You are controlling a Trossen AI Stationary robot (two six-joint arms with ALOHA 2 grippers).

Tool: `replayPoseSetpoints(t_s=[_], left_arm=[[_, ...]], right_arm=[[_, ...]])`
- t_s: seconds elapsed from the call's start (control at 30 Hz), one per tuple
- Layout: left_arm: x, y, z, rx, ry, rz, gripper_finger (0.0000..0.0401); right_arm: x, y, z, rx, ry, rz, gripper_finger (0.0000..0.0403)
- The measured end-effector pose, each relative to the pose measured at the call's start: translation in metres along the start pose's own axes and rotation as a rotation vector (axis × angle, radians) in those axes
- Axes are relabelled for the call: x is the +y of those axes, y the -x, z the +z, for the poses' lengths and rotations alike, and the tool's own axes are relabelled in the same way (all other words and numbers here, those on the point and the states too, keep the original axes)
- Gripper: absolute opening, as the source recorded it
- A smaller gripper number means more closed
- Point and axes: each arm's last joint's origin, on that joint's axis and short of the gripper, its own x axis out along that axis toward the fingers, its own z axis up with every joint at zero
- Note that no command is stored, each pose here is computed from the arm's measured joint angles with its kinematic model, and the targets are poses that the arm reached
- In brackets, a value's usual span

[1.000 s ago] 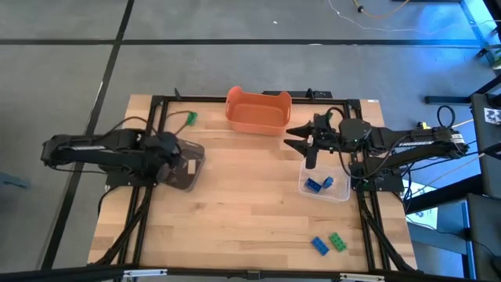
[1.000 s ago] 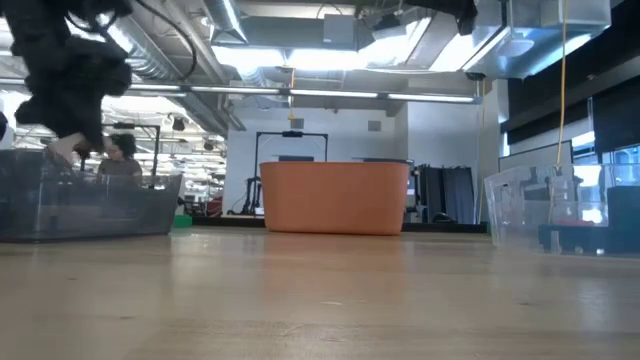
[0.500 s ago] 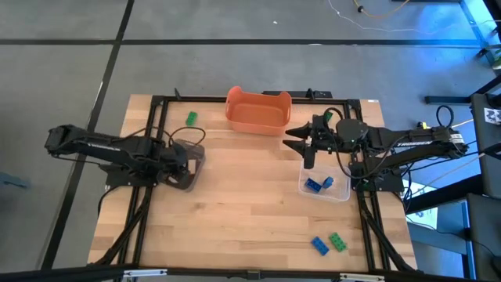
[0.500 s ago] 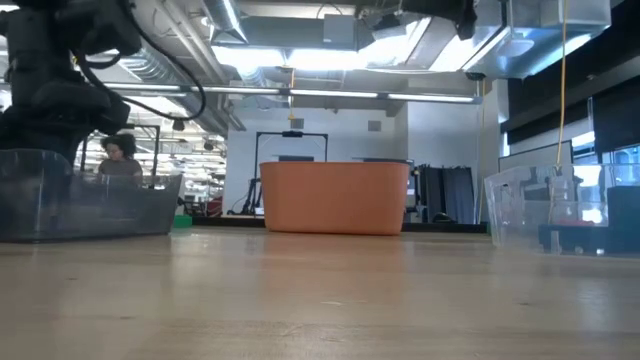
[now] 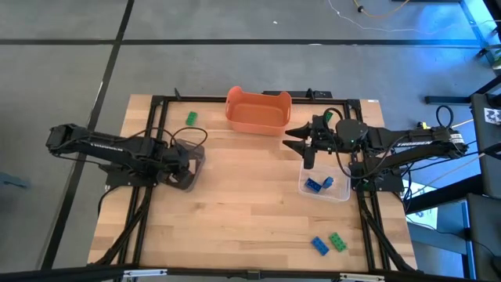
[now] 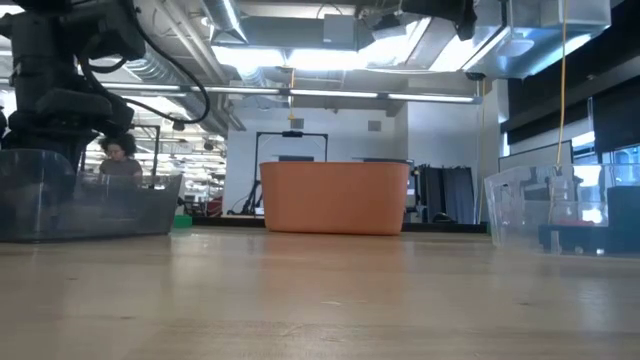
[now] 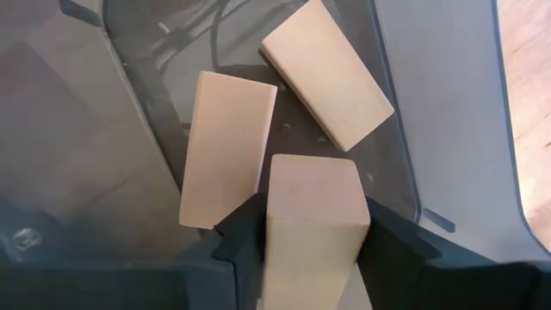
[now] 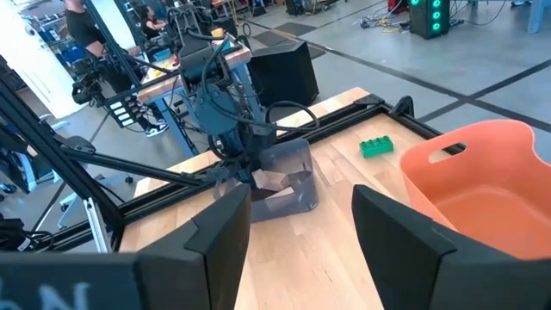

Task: Sort & place blocks by color
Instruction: Put the brown block into the black bin, then put the top left green game piece into the orange bin

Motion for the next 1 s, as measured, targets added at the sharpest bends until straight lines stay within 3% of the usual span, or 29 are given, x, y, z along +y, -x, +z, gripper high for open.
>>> replayPoseSetpoints(t_s=[0.37, 0.63, 0.8, 1.0], left_arm=[[0.000, 0.001, 0.000, -0.002, 0.002, -0.010, 0.0200], [-0.005, 0.029, 0.008, -0.078, 0.007, -0.139, 0.0247], [-0.014, 0.076, 0.020, -0.287, -0.081, -0.266, 0.0248], [-0.029, 0.139, 0.038, -0.766, -0.257, -0.437, 0.0247]], right_arm=[[0.000, 0.000, 0.000, 0.002, 0.002, -0.001, 0.0204], [0.000, 0.000, 0.000, 0.003, 0.002, -0.002, 0.0204], [0.000, 0.000, 0.000, 0.002, 0.006, -0.004, 0.0204], [0.000, 0.000, 0.000, 0.005, -0.023, 0.003, 0.0204]])
